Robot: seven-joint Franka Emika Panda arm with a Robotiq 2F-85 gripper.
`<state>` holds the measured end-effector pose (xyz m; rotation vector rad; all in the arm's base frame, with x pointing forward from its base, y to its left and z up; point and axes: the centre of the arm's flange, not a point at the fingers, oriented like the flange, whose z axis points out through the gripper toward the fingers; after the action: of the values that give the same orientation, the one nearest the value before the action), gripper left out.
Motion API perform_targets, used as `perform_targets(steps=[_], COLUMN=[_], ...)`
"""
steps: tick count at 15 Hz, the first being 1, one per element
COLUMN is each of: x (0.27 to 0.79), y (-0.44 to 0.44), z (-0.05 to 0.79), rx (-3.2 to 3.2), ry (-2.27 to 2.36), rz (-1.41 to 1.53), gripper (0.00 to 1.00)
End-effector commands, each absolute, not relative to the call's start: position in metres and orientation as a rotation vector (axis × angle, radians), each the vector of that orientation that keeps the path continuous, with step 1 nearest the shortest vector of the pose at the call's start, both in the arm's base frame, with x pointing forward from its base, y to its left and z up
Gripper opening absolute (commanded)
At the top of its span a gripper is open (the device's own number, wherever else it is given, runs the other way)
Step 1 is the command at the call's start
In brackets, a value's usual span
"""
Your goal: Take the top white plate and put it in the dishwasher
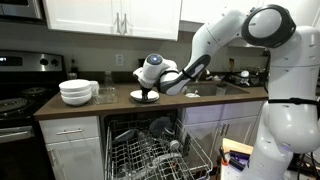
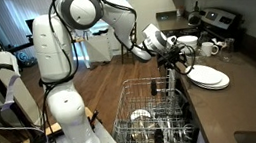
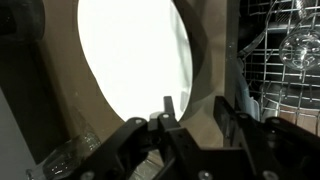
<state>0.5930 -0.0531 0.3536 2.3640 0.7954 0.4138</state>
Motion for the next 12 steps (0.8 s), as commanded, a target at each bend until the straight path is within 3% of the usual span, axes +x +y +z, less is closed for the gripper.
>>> perform_targets(steps=[1, 2, 6, 12], x=[0.596, 0.595, 0.596, 0.595], y=[-0.058, -0.058, -0.055, -0.047], z=[0.350, 0.349, 0.347, 0.348], rx=[2.345, 2.346, 2.350, 2.323], ry=[0.832, 0.830, 0.824, 0.834], rz=[0.410, 0.406, 0.393, 0.381], gripper=[0.16, 0.08, 0.01, 0.05])
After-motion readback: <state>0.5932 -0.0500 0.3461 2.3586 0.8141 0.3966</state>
